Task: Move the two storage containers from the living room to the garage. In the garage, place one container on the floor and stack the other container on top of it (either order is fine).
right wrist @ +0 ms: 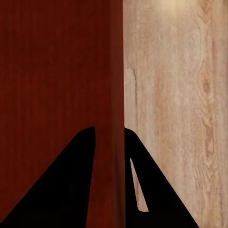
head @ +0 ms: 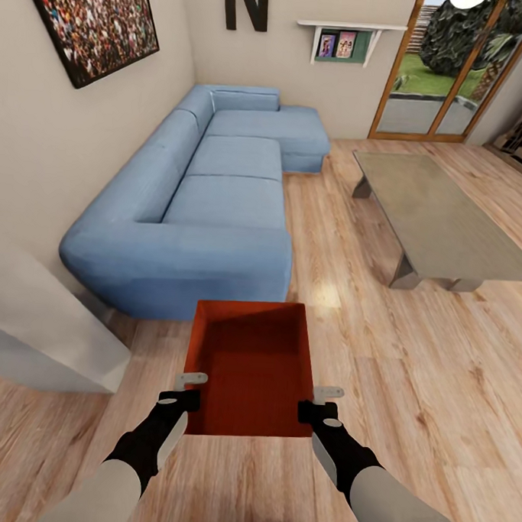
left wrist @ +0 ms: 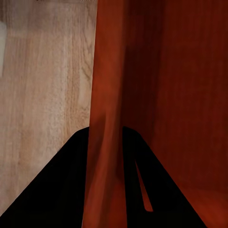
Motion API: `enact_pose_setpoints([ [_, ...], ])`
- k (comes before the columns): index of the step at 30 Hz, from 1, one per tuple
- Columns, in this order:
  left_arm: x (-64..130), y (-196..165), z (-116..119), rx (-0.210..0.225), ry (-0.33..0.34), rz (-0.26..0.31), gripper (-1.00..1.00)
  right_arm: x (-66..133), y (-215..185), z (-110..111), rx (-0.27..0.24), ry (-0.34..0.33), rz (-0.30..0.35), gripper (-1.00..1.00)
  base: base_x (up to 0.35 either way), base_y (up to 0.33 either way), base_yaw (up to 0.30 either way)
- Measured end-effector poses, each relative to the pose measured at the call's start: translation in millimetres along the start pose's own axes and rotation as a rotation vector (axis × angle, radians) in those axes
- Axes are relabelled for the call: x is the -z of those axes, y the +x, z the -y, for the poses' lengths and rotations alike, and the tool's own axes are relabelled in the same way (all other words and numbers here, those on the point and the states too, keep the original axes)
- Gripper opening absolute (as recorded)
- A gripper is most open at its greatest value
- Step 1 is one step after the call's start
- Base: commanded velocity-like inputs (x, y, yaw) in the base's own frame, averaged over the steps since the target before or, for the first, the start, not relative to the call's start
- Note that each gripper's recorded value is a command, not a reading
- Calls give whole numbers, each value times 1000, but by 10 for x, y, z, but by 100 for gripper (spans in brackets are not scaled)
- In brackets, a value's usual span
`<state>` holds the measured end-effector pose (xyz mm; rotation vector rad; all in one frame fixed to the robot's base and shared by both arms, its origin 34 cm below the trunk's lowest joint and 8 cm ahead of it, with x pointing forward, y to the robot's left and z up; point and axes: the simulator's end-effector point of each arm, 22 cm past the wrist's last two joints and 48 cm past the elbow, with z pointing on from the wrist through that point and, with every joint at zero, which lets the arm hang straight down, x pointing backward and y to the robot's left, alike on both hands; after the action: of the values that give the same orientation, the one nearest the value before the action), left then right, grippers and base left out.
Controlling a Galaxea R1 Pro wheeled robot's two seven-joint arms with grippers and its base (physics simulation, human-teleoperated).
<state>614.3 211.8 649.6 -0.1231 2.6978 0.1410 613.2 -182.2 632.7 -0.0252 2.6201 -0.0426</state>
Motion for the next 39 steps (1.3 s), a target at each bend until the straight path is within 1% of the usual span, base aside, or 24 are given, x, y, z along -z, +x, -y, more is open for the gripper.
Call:
enact_pose_setpoints([
  [39, 204, -319, 5, 8, 3, 62, -100, 167, -345, 22, -2, 1, 63, -100, 0, 0, 0],
])
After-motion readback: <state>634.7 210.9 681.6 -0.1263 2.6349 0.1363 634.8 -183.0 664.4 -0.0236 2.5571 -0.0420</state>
